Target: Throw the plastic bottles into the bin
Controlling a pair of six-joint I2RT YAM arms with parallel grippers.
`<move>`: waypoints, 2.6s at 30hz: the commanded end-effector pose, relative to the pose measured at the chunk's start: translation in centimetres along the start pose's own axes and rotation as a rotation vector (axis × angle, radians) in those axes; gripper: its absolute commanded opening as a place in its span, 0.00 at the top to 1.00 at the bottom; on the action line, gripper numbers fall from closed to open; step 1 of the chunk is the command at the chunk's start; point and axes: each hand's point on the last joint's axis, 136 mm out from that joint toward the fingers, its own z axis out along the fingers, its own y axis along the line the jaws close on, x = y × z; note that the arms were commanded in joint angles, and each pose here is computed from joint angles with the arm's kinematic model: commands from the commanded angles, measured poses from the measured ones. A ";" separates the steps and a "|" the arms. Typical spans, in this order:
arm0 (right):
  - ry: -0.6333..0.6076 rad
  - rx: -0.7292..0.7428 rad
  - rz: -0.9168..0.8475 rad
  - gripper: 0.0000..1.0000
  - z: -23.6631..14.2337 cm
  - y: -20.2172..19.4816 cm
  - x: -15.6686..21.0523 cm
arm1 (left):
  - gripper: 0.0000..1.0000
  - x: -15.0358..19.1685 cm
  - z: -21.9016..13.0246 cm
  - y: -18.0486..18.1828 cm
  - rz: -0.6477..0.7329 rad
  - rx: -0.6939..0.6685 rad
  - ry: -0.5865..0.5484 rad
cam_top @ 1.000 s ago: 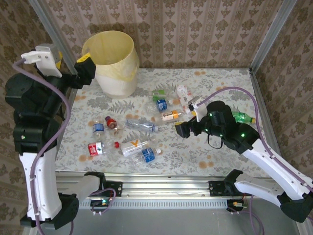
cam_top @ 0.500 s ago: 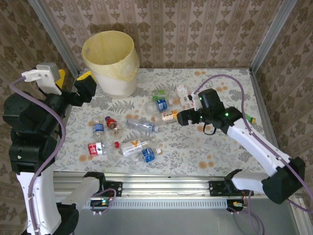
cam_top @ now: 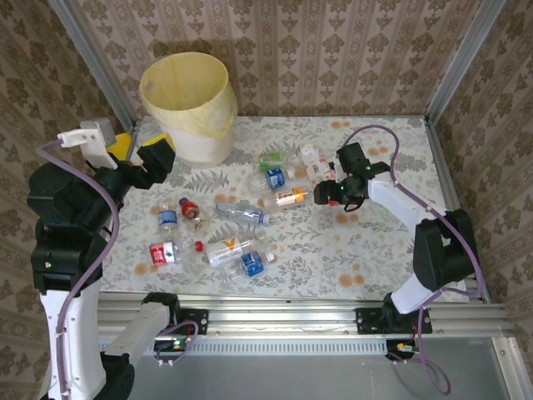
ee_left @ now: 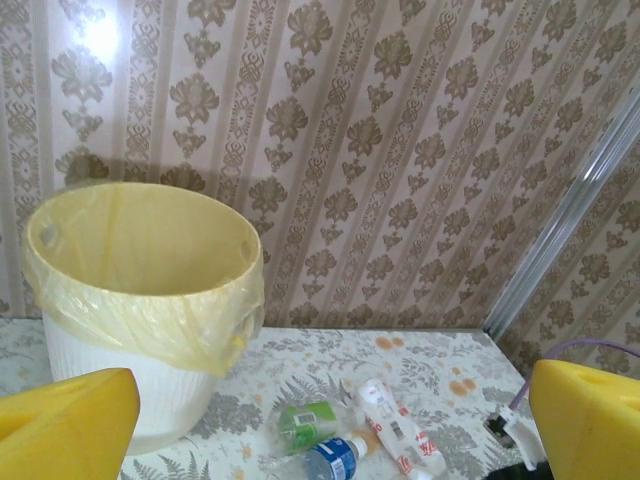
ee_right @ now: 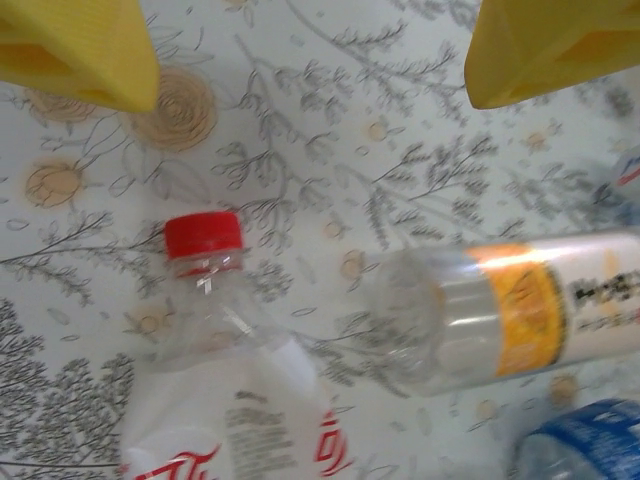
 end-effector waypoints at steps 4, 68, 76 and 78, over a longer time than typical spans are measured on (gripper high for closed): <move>0.027 0.018 0.020 0.25 2.0 -1.2 -1.9 | 0.00 1.1 -0.9 -0.2 -0.054 0.017 0.001; 0.178 0.107 0.059 0.71 7.2 -4.2 0.4 | 0.00 2.7 0.0 0.7 -0.073 0.003 0.013; 0.081 0.073 0.054 0.73 4.1 -3.3 -0.6 | 0.00 3.2 1.5 0.7 -0.104 0.034 0.024; 0.046 0.064 0.050 0.74 3.1 -2.9 -0.9 | 0.00 3.2 2.1 0.4 -0.117 0.058 0.024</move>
